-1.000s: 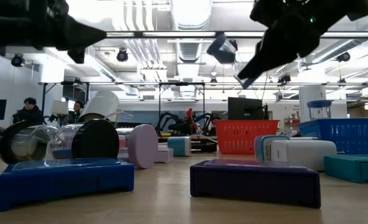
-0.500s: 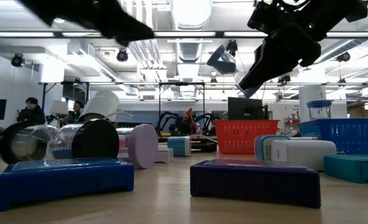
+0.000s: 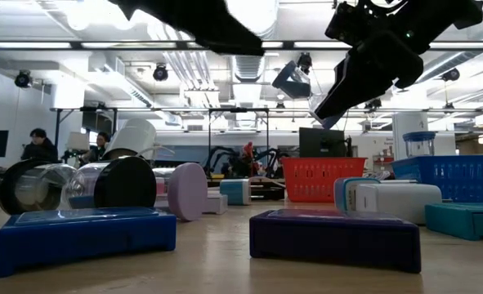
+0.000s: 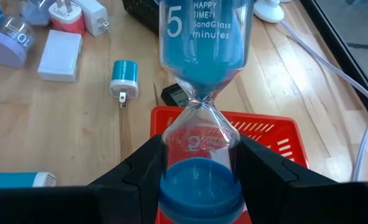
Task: Pick & Place Office items
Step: Put the light blue hourglass into the blue bin
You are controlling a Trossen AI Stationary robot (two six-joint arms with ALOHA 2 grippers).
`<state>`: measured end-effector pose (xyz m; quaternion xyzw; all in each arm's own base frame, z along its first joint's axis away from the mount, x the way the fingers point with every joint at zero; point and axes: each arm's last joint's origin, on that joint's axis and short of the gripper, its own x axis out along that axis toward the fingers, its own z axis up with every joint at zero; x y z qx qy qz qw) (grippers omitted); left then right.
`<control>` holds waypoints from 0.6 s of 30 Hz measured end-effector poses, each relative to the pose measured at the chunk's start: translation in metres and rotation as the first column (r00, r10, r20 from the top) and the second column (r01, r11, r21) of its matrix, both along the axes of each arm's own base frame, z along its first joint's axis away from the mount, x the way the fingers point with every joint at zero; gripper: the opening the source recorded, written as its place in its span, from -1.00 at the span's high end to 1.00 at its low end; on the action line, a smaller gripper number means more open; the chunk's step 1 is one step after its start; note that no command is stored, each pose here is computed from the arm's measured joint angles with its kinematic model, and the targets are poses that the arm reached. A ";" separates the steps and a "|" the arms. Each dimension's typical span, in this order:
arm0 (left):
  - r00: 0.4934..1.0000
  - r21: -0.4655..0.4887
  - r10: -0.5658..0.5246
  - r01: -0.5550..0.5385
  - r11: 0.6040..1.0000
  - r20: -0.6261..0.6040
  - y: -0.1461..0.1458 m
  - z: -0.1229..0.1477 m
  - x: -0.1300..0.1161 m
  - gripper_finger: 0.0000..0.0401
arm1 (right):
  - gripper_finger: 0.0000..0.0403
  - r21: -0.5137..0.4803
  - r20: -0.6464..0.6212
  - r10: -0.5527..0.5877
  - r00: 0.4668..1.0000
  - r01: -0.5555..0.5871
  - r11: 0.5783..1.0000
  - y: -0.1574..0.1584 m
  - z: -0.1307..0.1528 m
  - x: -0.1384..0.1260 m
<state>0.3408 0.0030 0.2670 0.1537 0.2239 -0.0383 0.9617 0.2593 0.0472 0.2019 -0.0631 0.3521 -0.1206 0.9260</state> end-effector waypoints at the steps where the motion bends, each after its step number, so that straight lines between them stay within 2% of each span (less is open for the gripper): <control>1: 1.000 -0.004 -0.008 0.008 1.000 -0.013 0.000 0.001 0.003 -0.64 | 0.22 0.000 0.000 0.000 1.000 0.000 1.000 0.000 0.000 0.000; 9: 0.992 0.010 -0.041 0.043 0.999 -0.122 -0.003 -0.003 0.027 -0.65 | 0.22 0.001 0.007 0.000 1.000 0.000 1.000 0.001 0.005 0.002; 18: 0.986 -0.003 -0.086 0.086 0.996 -0.143 -0.006 -0.009 0.038 -0.67 | 0.22 0.000 0.009 -0.008 1.000 0.008 1.000 0.000 0.006 0.002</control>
